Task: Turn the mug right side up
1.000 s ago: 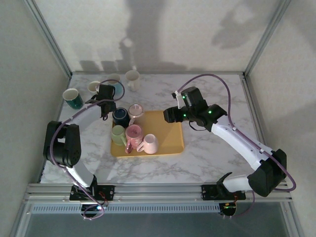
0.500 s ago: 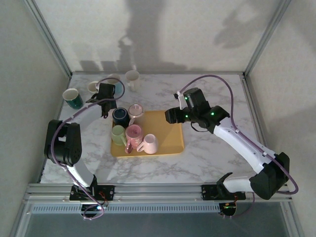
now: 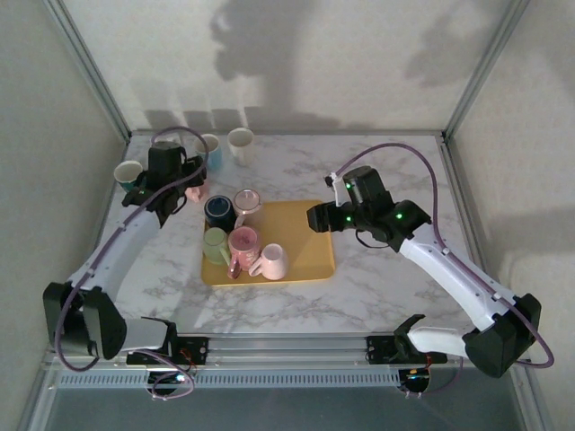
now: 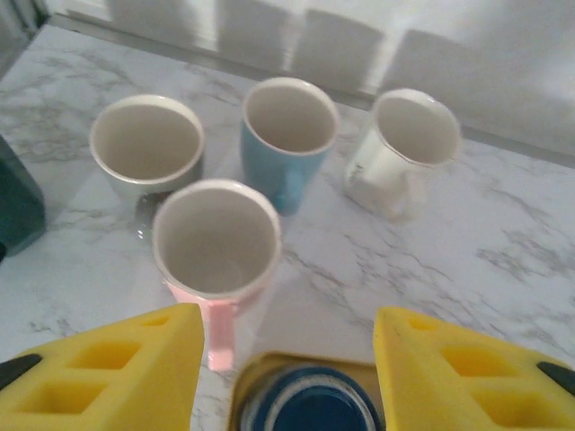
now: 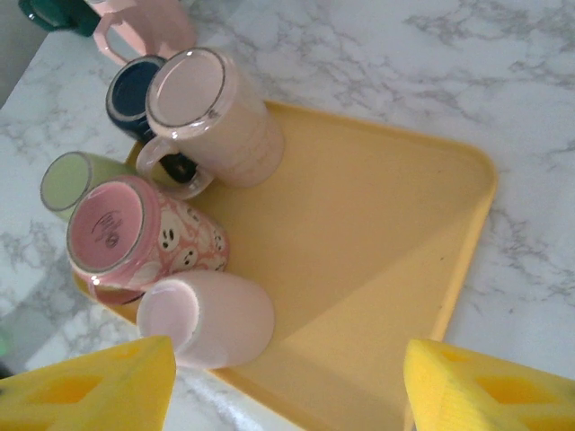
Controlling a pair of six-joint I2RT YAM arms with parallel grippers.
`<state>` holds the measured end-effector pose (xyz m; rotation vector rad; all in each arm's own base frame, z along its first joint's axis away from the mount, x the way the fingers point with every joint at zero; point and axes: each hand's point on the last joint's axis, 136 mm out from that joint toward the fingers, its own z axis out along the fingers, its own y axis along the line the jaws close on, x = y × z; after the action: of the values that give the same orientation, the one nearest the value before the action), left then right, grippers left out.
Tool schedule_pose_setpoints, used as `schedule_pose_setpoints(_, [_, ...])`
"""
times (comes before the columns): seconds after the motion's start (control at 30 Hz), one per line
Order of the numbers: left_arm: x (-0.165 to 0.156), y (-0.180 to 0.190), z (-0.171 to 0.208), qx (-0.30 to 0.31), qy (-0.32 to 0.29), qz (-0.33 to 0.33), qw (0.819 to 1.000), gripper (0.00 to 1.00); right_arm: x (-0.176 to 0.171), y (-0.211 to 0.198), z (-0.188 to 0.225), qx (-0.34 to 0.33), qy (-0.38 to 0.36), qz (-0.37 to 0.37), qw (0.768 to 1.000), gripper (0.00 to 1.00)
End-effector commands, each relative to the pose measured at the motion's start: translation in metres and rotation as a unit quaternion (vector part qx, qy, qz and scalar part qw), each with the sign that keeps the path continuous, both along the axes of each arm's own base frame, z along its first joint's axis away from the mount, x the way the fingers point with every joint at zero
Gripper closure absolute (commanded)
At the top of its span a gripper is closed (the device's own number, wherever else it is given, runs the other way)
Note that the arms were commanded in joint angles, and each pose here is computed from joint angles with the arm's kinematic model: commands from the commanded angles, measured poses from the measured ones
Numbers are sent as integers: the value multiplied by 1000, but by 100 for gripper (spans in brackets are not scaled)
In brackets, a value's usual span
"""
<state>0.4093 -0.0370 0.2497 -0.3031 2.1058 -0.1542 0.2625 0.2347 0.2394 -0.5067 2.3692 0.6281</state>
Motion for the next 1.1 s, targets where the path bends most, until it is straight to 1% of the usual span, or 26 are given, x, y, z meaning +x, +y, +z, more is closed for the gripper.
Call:
schedule_pose_setpoints(0.0, [-28,-22,-14,-39,37,-64,996,47,-18,0,-15,12,60,6,998,32])
schedule_pose_setpoints(0.1, [-48,-40,-9,-68,33,-117,990,46,-25,5,-24,32,108,-11,994,33])
schedule_pose_setpoints(0.2, [-69,-63,-10,-101,35,-186,977,45,-35,19,-37,51,154,-6,987,34])
schedule_pose_setpoints(0.27, [-83,-76,-18,-119,43,-227,966,44,-42,30,-47,59,179,-7,982,33])
schedule_pose_setpoints(0.37, [-100,-89,-28,-146,58,-260,953,44,-46,40,-66,58,216,-32,974,32])
schedule_pose_setpoints(0.43, [-109,-95,-32,-162,62,-280,944,44,-54,51,-75,57,232,-33,970,31])
schedule_pose_setpoints(0.5, [-115,-97,-34,-170,62,-284,942,43,-56,55,-86,51,250,-57,965,28])
schedule_pose_setpoints(0.57, [-119,-95,-35,-165,61,-282,943,42,-57,56,-98,33,264,-82,961,23])
schedule_pose_setpoints(0.67, [-120,-94,-36,-165,60,-280,944,42,-61,66,-105,28,269,-84,959,20])
schedule_pose_setpoints(0.77, [-122,-96,-37,-172,60,-282,942,42,-60,73,-110,39,280,-95,955,19])
schedule_pose_setpoints(1.07, [-119,-98,-43,-181,59,-283,940,42,-53,89,-123,40,290,-108,950,19])
